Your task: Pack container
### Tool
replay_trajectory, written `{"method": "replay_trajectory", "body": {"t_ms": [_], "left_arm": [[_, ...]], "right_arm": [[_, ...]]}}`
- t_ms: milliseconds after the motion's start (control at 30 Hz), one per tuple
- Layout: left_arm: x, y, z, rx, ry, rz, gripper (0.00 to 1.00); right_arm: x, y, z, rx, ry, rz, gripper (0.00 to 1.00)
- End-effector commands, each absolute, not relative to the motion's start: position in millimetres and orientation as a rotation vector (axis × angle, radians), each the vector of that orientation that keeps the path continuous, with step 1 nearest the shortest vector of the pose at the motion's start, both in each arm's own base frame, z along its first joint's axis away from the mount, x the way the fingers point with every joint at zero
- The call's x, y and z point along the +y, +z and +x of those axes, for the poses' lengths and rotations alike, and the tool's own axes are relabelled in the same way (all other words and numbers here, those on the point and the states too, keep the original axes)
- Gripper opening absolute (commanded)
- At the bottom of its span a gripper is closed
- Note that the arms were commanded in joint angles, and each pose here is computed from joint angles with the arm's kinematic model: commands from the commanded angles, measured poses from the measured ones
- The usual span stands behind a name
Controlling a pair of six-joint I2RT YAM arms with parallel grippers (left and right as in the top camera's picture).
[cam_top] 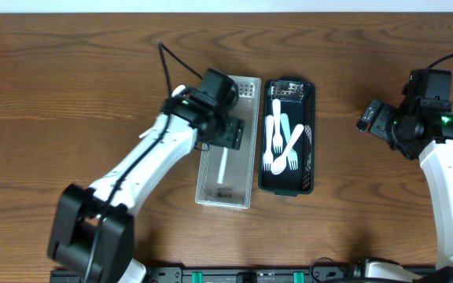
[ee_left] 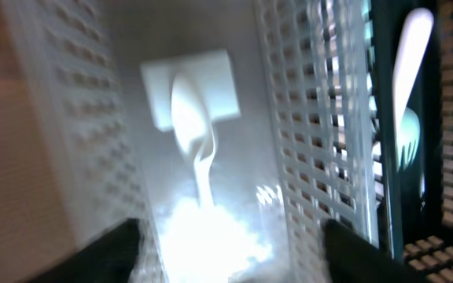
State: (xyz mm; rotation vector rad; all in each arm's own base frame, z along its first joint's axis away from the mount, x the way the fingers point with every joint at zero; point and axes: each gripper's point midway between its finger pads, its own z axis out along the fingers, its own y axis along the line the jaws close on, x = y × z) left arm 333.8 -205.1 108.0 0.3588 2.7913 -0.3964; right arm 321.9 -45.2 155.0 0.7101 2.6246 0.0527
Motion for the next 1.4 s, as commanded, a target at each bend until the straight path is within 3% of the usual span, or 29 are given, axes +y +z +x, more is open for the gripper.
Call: {"method": "replay_trajectory", "body": {"t_ms": [0, 167, 433, 533, 667, 967, 1300, 1367], "left_arm": [[-167.0, 163.3, 365.6, 2.625, -0.267, 0.214, 0.88], [-89.5, 164.7, 386.8, 2.607, -0.017, 0.058, 0.91], [-15.2, 114.0, 398.3, 2.751, 0.131, 0.067, 0.90], [-12.8, 94.0, 409.3, 2.764, 0.137, 0.162, 0.90], [-28.9, 71.9, 429.0, 2.723, 0.072, 0.382, 0.81], [-31.4, 11.5, 445.1, 2.768, 0.067, 0.402, 0.81], [-33.1, 6.6, 456.3, 2.731, 0.063, 0.398, 0.80], [-33.1, 6.1, 456.7, 2.730, 0.063, 0.398, 0.73]], "right_arm": [[-46.5, 153.9, 319.8, 2.627, 0.052, 0.735, 0.99], [-46.5, 153.8, 319.8, 2.627, 0.052, 0.735, 0.99], [-46.6, 153.9, 320.0, 2.626, 0.053, 0.735, 0.99], [-46.6, 153.9, 319.9, 2.626, 0.053, 0.735, 0.99], [-46.4, 153.9, 319.9, 2.627, 0.053, 0.734, 0.99], [-46.2, 152.3, 316.5, 2.642, 0.049, 0.738, 0.99], [-46.1, 152.4, 316.8, 2.640, 0.050, 0.738, 0.99], [-46.1, 152.8, 317.3, 2.638, 0.051, 0.737, 0.99]]}}
